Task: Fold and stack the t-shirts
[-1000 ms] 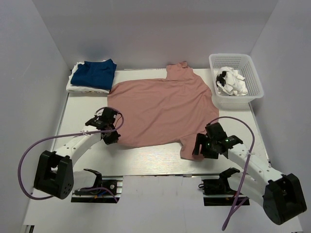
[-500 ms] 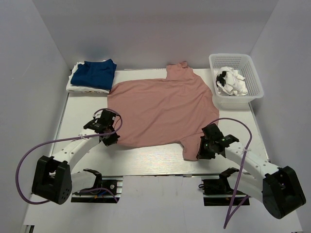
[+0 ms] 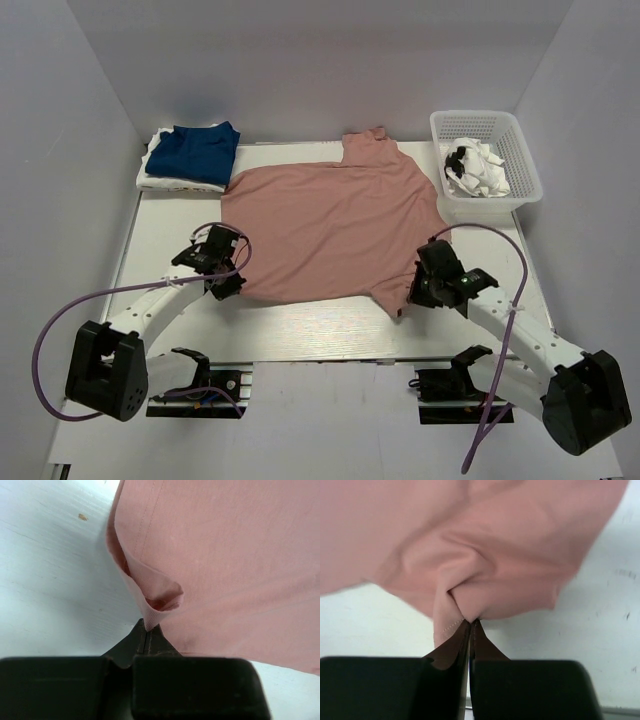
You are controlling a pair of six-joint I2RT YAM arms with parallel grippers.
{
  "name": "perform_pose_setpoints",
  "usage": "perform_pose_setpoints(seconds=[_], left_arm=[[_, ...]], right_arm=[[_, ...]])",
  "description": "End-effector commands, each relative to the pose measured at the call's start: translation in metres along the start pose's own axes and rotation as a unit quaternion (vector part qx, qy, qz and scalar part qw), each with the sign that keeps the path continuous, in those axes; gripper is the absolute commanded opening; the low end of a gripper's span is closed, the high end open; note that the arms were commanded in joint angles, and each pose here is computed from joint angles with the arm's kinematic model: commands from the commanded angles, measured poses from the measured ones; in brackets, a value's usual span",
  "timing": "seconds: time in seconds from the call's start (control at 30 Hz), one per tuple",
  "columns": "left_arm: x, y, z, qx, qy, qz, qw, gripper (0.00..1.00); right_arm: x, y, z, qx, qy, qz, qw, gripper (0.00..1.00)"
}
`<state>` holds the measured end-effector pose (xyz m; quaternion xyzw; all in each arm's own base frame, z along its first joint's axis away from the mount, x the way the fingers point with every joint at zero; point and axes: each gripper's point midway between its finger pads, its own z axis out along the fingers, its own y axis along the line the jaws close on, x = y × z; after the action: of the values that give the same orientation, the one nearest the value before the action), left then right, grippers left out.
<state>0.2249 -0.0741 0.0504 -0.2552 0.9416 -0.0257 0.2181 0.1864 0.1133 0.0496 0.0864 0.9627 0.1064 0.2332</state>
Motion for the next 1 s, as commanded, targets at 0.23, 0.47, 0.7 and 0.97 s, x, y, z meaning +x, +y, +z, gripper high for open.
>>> perform_pose_setpoints(seconds=[0.23, 0.47, 0.7, 0.97], left_arm=[[-0.063, -0.015, -0.01, -0.047, -0.07, -0.028, 0.996, 0.0], [-0.103, -0.029, 0.006, -0.094, -0.08, -0.028, 0.992, 0.0], [-0.148, -0.046, 0.04, -0.135, -0.077, -0.038, 0.987, 0.0], [-0.194, -0.062, 0.07, -0.137, -0.093, -0.053, 0.985, 0.01]], right_arm=[[-0.127, 0.055, -0.026, -0.029, -0.17, 0.01, 0.985, 0.0], [-0.195, 0.07, -0.021, 0.007, -0.205, 0.002, 0.979, 0.0], [-0.241, 0.07, 0.018, 0.041, -0.188, -0.011, 0.981, 0.0], [-0.302, 0.087, 0.07, 0.04, -0.169, -0.03, 0.984, 0.0]])
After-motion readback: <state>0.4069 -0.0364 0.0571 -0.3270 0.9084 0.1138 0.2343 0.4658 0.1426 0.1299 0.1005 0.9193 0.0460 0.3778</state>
